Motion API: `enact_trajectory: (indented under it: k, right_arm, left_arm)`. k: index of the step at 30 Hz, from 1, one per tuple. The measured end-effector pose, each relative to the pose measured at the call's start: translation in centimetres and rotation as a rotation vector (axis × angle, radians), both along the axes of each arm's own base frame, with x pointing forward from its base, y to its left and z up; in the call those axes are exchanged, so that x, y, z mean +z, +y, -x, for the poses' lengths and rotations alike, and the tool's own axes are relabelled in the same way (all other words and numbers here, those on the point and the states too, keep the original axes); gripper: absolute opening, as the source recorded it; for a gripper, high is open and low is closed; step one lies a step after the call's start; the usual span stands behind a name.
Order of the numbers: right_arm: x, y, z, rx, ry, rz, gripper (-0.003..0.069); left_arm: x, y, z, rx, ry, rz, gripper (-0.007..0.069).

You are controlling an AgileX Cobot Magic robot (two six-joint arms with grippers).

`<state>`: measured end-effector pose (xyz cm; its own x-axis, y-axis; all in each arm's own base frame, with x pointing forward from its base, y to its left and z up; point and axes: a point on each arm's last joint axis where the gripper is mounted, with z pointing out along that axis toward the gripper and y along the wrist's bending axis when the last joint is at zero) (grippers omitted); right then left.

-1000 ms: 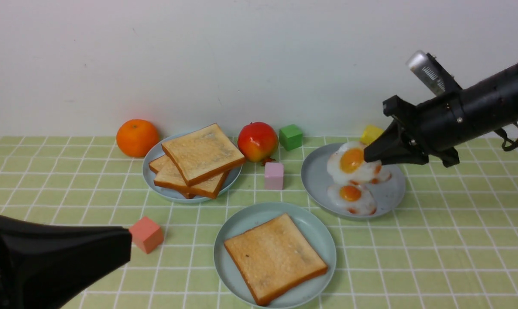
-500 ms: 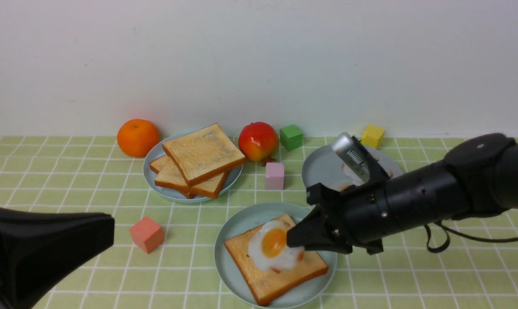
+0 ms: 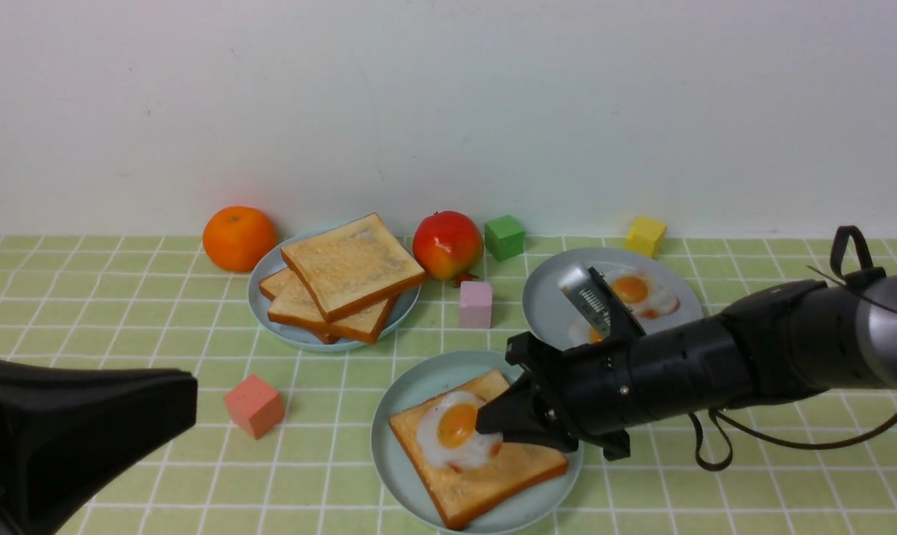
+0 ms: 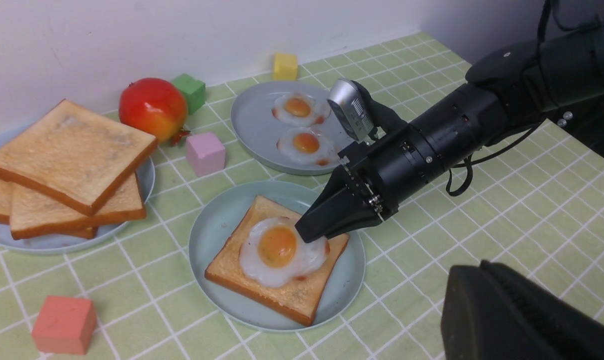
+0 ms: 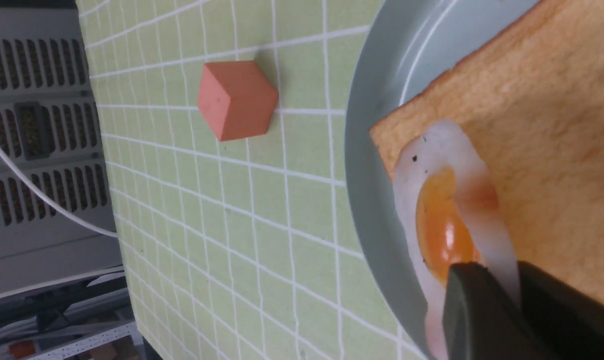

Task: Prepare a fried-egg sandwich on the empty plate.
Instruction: Use the right arm to place the fried egg on the slice of bread in the middle, then use the left arm to grab a slice of bread

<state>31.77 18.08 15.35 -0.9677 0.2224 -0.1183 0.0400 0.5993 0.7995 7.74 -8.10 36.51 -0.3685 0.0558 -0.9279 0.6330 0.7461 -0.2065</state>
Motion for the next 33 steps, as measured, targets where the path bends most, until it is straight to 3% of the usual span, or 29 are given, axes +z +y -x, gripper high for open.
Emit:
enact_trajectory:
  k: [3,7,10,14,21,25,28,33]
  right_arm:
    - [-0.1,-0.1,-0.1,-0.006,-0.003,0.009,0.0167]
    - [-0.1,-0.1,0.1,0.026,-0.017,0.036,0.0344]
    - [0.1,-0.5,0.2,0.039,-0.022,0.059,0.0430]
    - [1.3,-1.7,0.0,0.043,-0.070,0.108,0.0451]
    - [7.5,-5.5,1.1,0.065,-0.275,0.241,0.0321]
    - [12.4,-7.3,4.4,0.136,-0.393,0.355,0.0175]
    - [16.3,-9.1,8.6,0.167,-0.456,0.489,0.0032]
    - [19.3,-11.0,13.0,0.147,-0.497,0.589,-0.0007]
  left_arm:
    - [0.0,0.0,0.0,0.000,0.001,-0.001,0.0006]
    - [0.0,0.0,0.0,0.000,0.001,-0.001,0.0006]
    - [0.0,0.0,0.0,0.000,0.001,0.000,0.0006]
    - [0.0,0.0,0.0,0.000,0.002,0.001,0.0006]
    - [-0.6,-0.3,-0.2,0.012,0.062,-0.033,0.0010]
    - [-2.3,-2.2,-1.6,0.036,0.175,-0.117,0.0013]
    - [-5.1,-5.4,-4.0,0.037,0.271,-0.246,0.0014]
    - [-8.0,-9.2,-7.0,0.037,0.356,-0.370,-0.0001]
